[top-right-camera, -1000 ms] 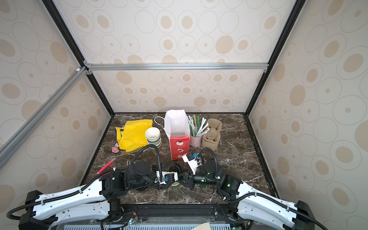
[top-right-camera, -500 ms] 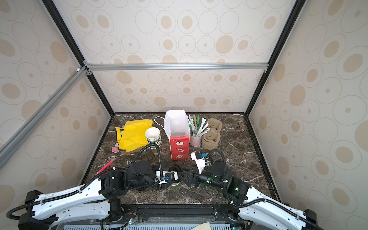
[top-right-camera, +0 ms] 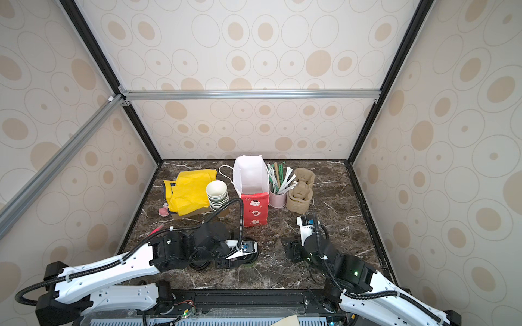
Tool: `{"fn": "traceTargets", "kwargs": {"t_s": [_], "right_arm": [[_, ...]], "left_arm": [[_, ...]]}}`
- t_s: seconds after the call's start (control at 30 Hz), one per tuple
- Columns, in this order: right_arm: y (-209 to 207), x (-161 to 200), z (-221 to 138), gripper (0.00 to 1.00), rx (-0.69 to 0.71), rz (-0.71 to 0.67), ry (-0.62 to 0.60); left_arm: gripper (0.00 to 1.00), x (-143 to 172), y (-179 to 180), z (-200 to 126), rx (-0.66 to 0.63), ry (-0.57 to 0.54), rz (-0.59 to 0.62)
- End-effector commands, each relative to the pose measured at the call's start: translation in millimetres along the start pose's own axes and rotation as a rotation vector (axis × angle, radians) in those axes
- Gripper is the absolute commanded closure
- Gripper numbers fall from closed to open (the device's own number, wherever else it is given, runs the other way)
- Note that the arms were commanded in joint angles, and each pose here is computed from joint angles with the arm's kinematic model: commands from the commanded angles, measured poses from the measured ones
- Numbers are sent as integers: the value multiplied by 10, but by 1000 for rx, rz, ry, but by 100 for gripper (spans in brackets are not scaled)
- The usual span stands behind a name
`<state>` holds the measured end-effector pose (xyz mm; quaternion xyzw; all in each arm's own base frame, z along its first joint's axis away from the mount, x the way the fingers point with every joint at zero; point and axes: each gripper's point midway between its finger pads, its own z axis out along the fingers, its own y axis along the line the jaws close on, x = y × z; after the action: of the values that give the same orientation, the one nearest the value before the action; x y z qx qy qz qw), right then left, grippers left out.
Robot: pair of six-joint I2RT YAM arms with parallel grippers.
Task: Pack a coffee takeout order
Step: Pass the lid, then close the lid on the coffee cup.
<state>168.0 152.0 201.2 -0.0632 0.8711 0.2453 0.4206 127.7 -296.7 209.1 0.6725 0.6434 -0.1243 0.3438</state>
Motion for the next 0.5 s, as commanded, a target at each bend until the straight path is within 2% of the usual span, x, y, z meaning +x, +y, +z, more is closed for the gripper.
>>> {"fn": "traceTargets", "kwargs": {"t_s": [0.0, 0.2, 0.47], "right_arm": [[-129, -75, -144, 39, 56, -11, -25], [-159, -78, -219, 40, 52, -1, -31], [-224, -51, -264, 40, 58, 9, -43]], "left_arm": [[44, 78, -53, 18, 90, 74, 14], [43, 191, -18, 174, 158, 193, 26], [41, 334, 75, 261, 186, 323, 49]]}}
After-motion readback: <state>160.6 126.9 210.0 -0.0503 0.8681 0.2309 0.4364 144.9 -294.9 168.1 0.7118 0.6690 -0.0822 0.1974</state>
